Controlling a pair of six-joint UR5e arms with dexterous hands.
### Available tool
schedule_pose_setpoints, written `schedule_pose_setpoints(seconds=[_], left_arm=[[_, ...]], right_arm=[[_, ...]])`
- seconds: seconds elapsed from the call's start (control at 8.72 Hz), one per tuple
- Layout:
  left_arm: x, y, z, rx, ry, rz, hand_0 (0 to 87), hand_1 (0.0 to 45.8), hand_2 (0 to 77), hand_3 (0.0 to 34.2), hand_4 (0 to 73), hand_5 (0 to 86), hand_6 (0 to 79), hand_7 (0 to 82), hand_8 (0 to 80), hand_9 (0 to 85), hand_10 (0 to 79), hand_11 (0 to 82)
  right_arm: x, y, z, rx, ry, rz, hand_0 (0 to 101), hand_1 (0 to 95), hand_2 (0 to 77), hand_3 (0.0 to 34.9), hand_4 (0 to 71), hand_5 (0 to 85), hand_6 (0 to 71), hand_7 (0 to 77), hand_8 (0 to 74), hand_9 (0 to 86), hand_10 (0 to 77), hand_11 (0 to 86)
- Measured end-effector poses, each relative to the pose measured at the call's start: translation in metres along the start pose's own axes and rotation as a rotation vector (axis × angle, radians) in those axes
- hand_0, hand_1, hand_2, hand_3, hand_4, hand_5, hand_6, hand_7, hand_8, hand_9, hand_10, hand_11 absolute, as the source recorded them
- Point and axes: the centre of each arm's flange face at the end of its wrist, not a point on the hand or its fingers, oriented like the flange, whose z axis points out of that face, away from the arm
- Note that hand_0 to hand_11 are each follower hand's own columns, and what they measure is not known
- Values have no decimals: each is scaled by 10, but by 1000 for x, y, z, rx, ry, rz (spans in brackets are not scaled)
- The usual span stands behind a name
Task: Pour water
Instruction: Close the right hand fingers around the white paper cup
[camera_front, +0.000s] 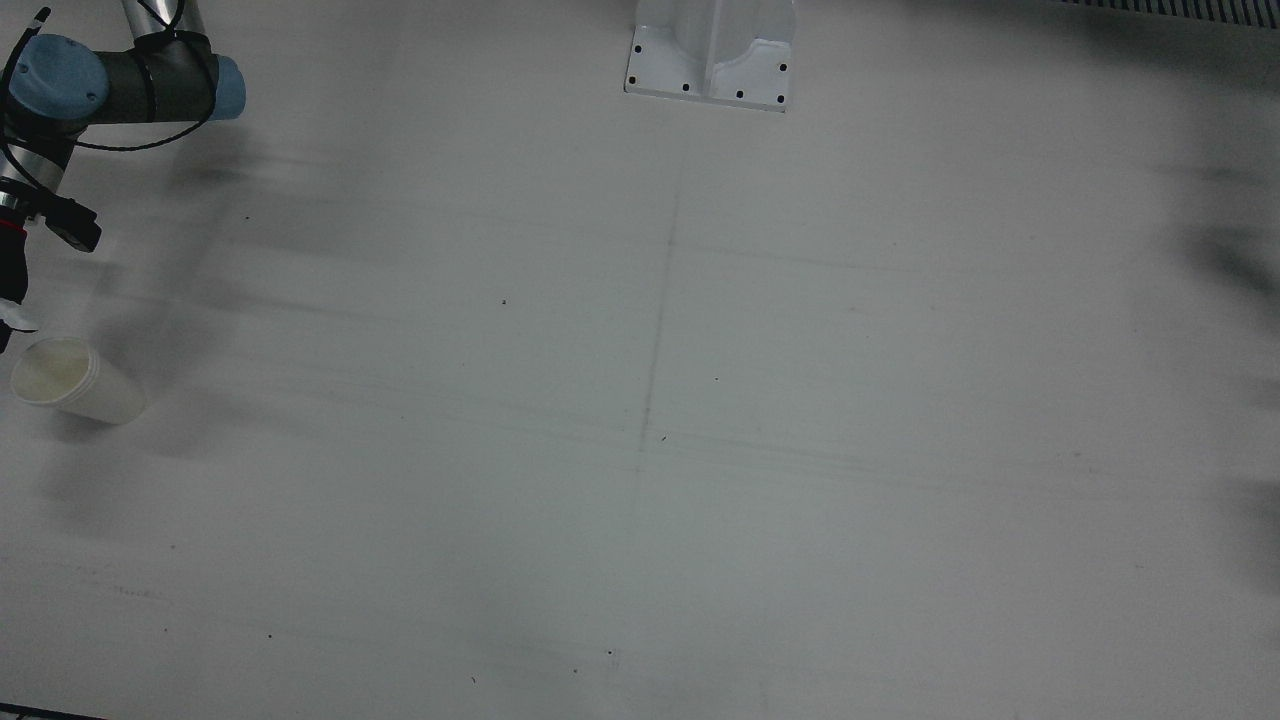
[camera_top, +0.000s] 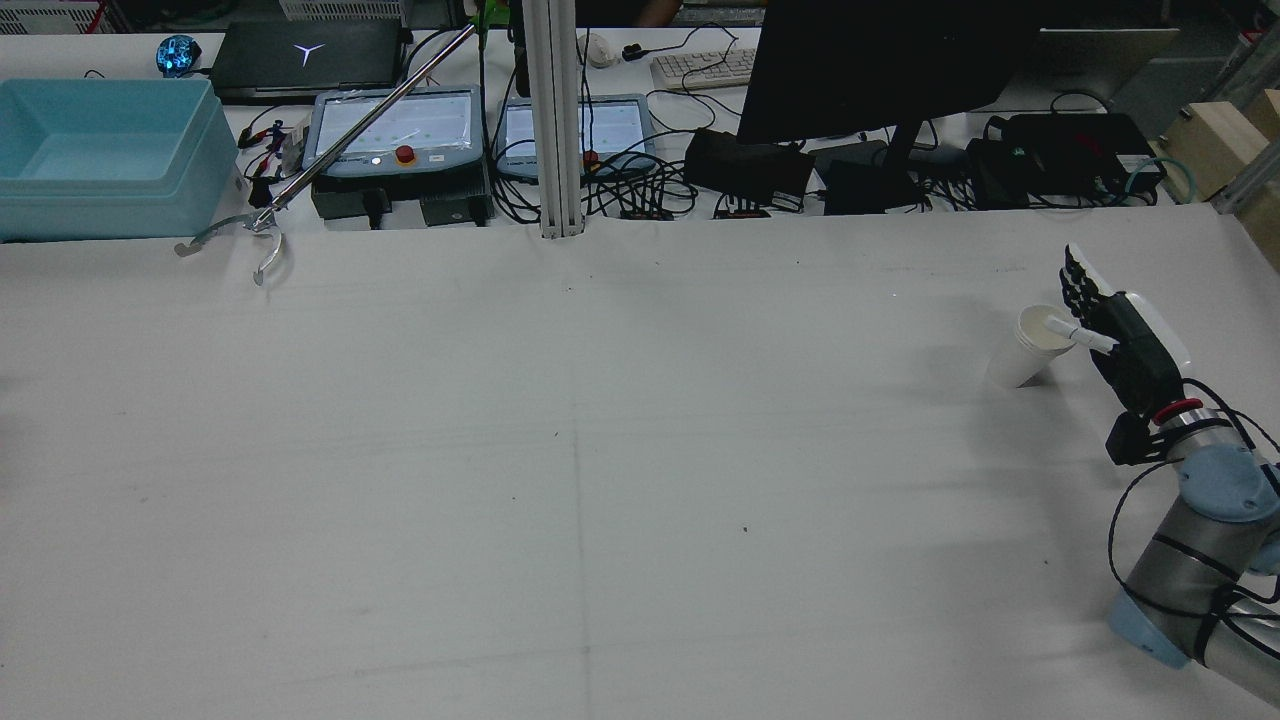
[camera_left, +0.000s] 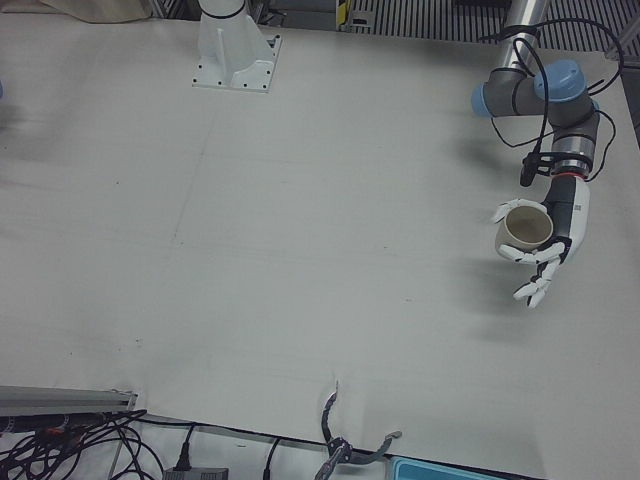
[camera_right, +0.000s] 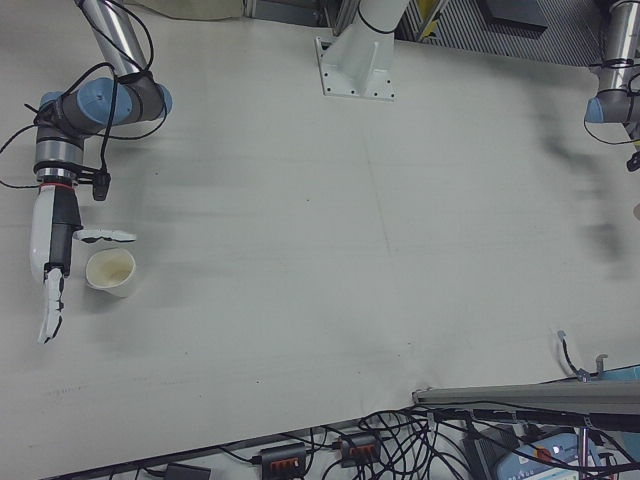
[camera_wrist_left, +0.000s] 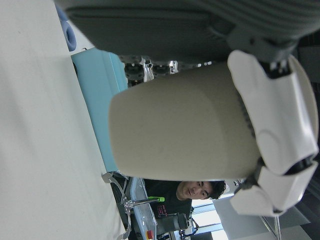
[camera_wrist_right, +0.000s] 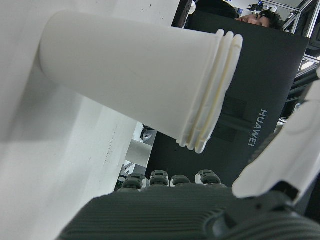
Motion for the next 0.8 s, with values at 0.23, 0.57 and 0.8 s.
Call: schedule_pose_setpoints(seconds=[0.23,0.57,0.8], left_arm=[[0,-2,-1,2,0,1,490,114,382,0,535,338,175,196,76,120,120,180],[0,-5,-4,7,1,3,488,114,382,0,535,338,175,196,76,120,120,180],[-1,-9,-6,13,1,5,489,114,382,0,535,338,175,191,76,120,120,180]], right_arm=[[3,-9,-8,8,8,-9,366,65,98,0,5,5,5,5,22,44,22,38],[9,-10,-12,11,7,-13,412,104,109,0,5,5,5,5,22,49,22,44],[29,-3,-18,3,14,-14,414,125,120,0,5,5,5,5,22,49,16,54]])
